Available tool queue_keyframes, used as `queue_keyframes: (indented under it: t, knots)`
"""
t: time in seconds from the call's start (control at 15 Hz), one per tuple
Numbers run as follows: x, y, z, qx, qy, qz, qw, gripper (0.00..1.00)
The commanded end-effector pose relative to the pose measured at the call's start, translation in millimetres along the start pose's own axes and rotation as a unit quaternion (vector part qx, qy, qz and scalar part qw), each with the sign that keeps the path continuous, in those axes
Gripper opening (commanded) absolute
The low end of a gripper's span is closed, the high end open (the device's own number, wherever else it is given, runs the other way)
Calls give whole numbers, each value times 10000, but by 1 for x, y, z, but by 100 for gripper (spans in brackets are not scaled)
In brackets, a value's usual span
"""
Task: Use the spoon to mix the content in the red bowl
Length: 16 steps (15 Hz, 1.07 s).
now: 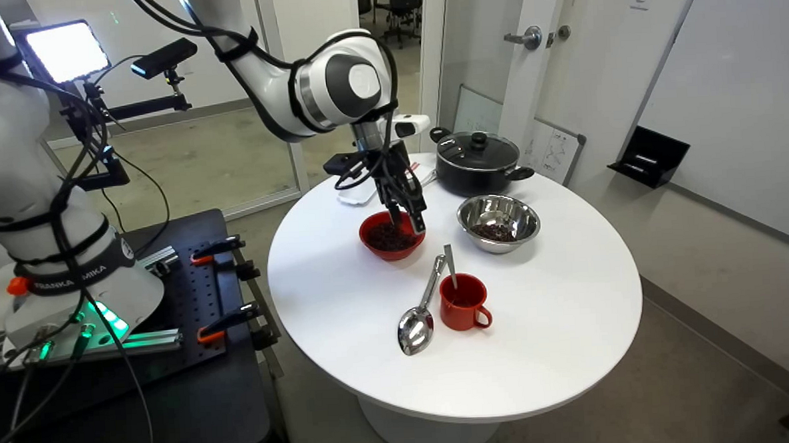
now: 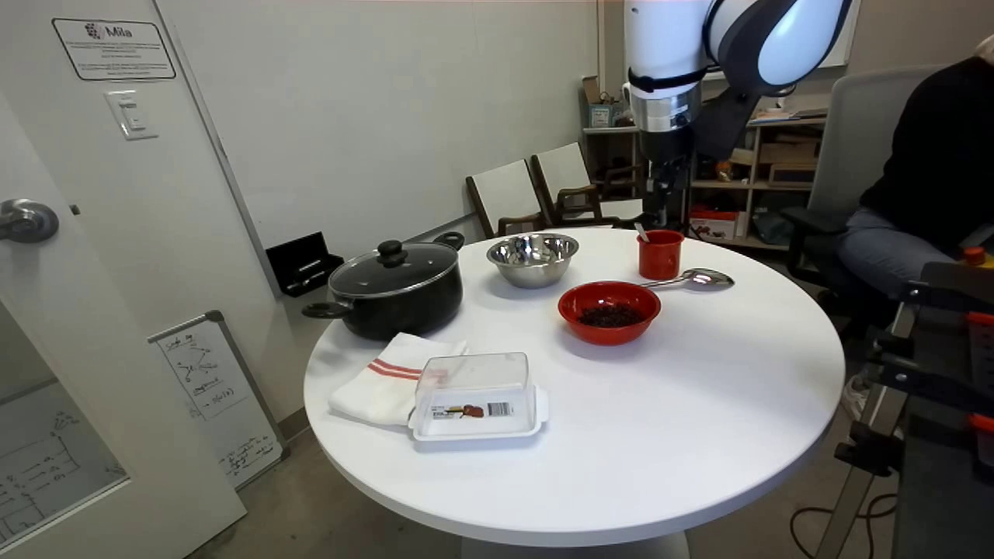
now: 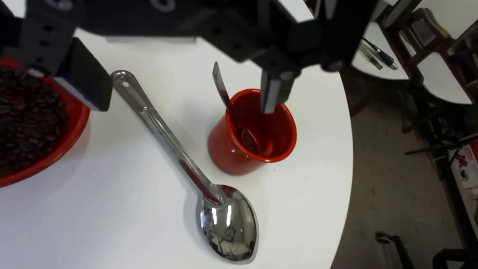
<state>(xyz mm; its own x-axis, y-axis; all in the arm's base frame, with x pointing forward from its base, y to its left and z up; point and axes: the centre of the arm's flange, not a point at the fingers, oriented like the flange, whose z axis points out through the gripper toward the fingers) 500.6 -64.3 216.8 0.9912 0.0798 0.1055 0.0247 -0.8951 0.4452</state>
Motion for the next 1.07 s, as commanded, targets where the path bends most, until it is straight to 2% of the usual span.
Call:
queue_keyframes:
  t: [0.0, 0.47, 0.67, 0.73, 1.0]
  knots:
    - [10, -13, -2, 52, 175, -414, 9990, 100]
    - [41, -16, 10, 49, 350, -424, 9985, 100]
    - [62, -12, 16, -100, 303, -317, 9990, 100]
    - [40, -13, 6, -5, 319, -329, 9989, 100]
    - [52, -13, 13, -53, 329, -318, 9989, 100]
